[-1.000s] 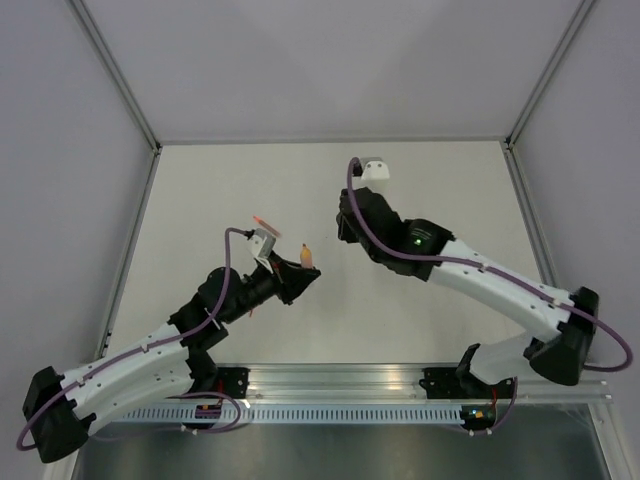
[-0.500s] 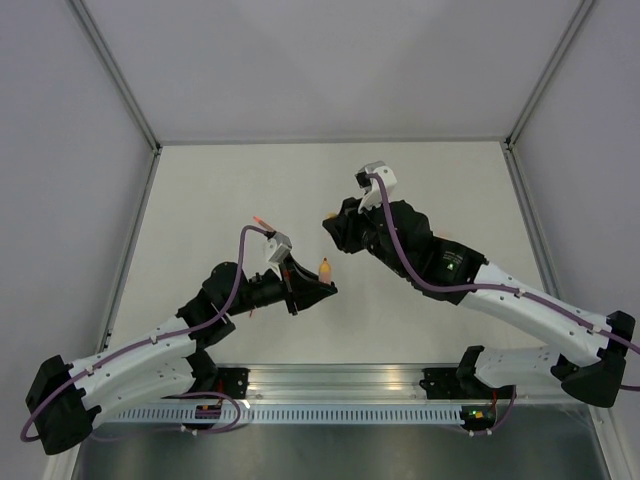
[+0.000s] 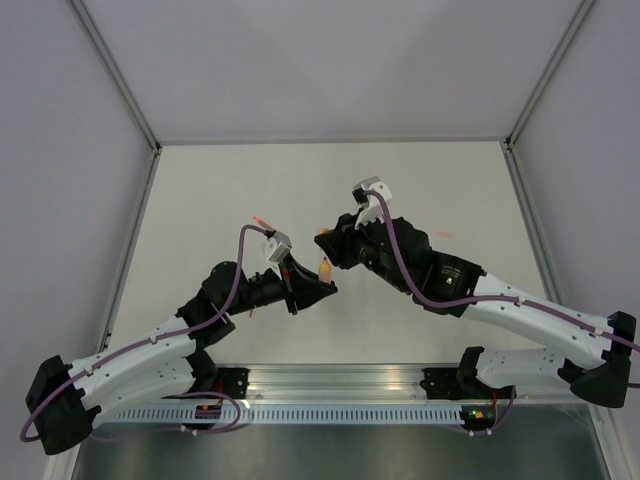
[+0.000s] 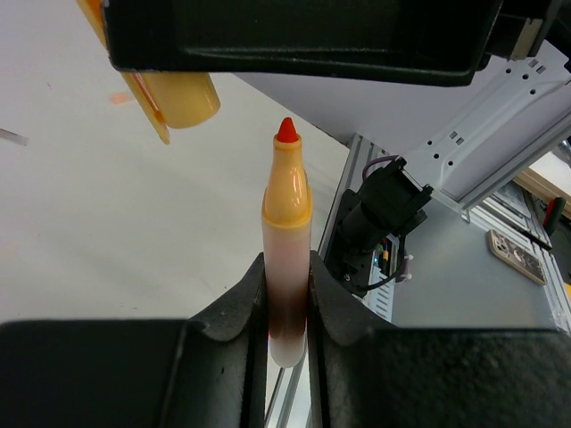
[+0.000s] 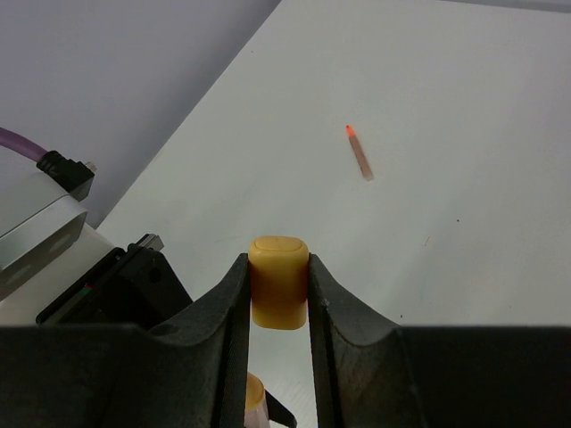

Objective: Insert the pens into the pen caps

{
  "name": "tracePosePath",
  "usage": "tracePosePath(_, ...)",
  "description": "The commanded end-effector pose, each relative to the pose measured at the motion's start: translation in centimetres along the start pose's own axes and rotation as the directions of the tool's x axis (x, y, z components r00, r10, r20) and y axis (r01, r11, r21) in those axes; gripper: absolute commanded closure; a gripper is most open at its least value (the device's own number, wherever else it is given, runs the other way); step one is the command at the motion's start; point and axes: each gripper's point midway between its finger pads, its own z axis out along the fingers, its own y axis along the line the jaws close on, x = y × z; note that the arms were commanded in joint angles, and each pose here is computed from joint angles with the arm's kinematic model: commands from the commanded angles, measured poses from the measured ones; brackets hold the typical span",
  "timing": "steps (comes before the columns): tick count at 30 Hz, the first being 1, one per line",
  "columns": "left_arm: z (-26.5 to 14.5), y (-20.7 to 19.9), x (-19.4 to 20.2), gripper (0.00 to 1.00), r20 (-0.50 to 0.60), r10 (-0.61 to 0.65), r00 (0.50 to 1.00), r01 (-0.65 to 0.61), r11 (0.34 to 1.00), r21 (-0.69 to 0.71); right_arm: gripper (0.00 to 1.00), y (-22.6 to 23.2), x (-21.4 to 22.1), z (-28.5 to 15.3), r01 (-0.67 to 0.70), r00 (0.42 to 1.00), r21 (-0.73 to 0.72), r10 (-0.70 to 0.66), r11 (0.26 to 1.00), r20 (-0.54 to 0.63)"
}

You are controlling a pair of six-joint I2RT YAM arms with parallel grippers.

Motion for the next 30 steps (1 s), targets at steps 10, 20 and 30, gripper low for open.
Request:
tracePosePath(10, 0.7, -0.4, -2.2, 0.98, 0.041, 0.028, 0.999, -0.028, 1.000, -0.002, 1.00, 1.0, -2.1, -1.2, -0.049, 0.995, -0.037, 0.052, 0.998, 0.086)
tracePosePath(20, 0.8, 0.3, -2.2, 0.98, 0.036, 0.024, 0.999, -0.023, 0.999, -0.040, 1.00, 0.9, -2.9, -1.8, -0.057, 0.993, -0.030, 0.059, 0.998, 0.102)
tracePosePath(30, 0.8, 0.6, -2.2, 0.98, 0.035, 0.022, 0.999, -0.019, 0.998, -0.059, 1.00, 1.9, -0.6, -1.6, -0.095, 0.993, -0.100, 0.102, 0.990, 0.064)
